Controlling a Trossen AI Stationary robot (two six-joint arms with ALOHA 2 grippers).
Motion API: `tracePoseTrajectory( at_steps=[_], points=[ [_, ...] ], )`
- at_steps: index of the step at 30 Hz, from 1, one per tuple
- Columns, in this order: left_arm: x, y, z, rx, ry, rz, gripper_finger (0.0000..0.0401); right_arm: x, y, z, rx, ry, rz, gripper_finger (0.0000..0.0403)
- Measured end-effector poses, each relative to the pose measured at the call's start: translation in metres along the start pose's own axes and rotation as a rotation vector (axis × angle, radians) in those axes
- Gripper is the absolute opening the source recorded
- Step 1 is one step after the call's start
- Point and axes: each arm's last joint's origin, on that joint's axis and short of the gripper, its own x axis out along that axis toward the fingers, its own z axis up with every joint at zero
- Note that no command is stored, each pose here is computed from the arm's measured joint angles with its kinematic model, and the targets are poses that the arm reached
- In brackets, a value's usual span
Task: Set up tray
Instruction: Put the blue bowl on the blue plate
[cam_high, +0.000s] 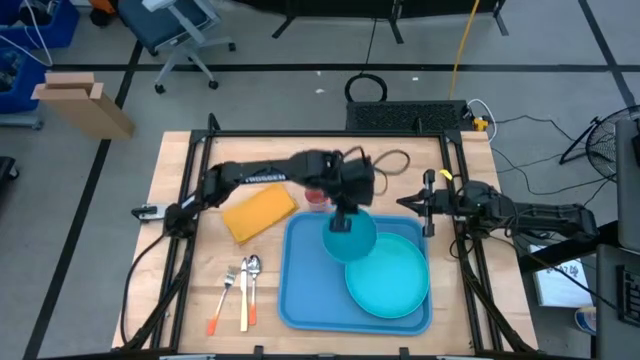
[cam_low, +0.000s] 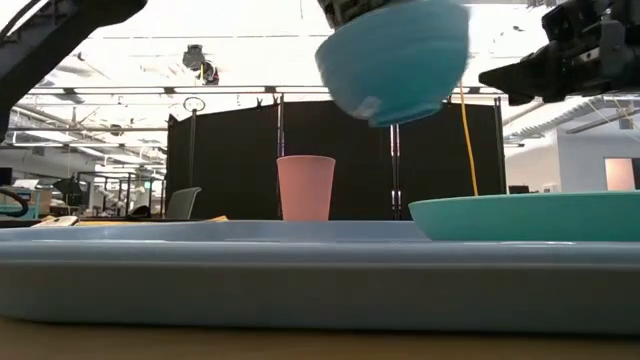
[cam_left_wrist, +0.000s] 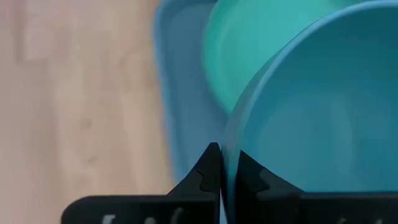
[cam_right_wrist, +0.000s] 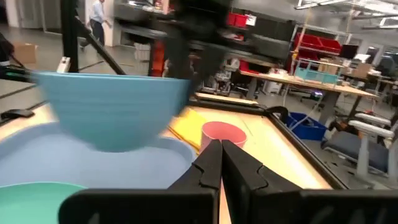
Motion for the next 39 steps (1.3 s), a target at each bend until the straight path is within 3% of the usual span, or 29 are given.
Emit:
tracePoseTrajectory(
  at_steps=[5,11,19,23,28,33,39],
  points=[
    [0.006,-0.029,0.017,0.023,-0.109,-0.016,0.0006,0.0,-0.002,0.0,0.033,0.0,-0.021,0.0],
    [0.021,-0.042,0.036,0.009,-0.273,-0.004,0.0006,0.0,-0.004,0.0,0.069,0.0,-0.079,0.0],
    [0.067,-0.038,0.029,-0.01,-0.207,0.008,0.0006,0.001,-0.004,-0.001,0.095,0.014,-0.077,0.0],
    [0.065,-0.035,0.025,0.014,-0.147,0.138,0.0006,0.001,-0.004,-0.003,0.099,0.035,-0.084,0.0],
    [0.032,-0.033,0.021,0.026,-0.088,0.28,0.0006,0.001,-0.007,-0.002,0.098,0.031,-0.17,0.0],
    [-0.001,-0.018,0.021,0.033,-0.07,0.523,0.0006,-0.001,-0.012,0.003,0.1,-0.017,-0.318,0.0],
    [-0.039,0.025,0.019,-0.084,-0.098,0.921,0.0006,-0.001,-0.014,0.012,0.085,-0.1,-0.354,0.0]
  ],
)
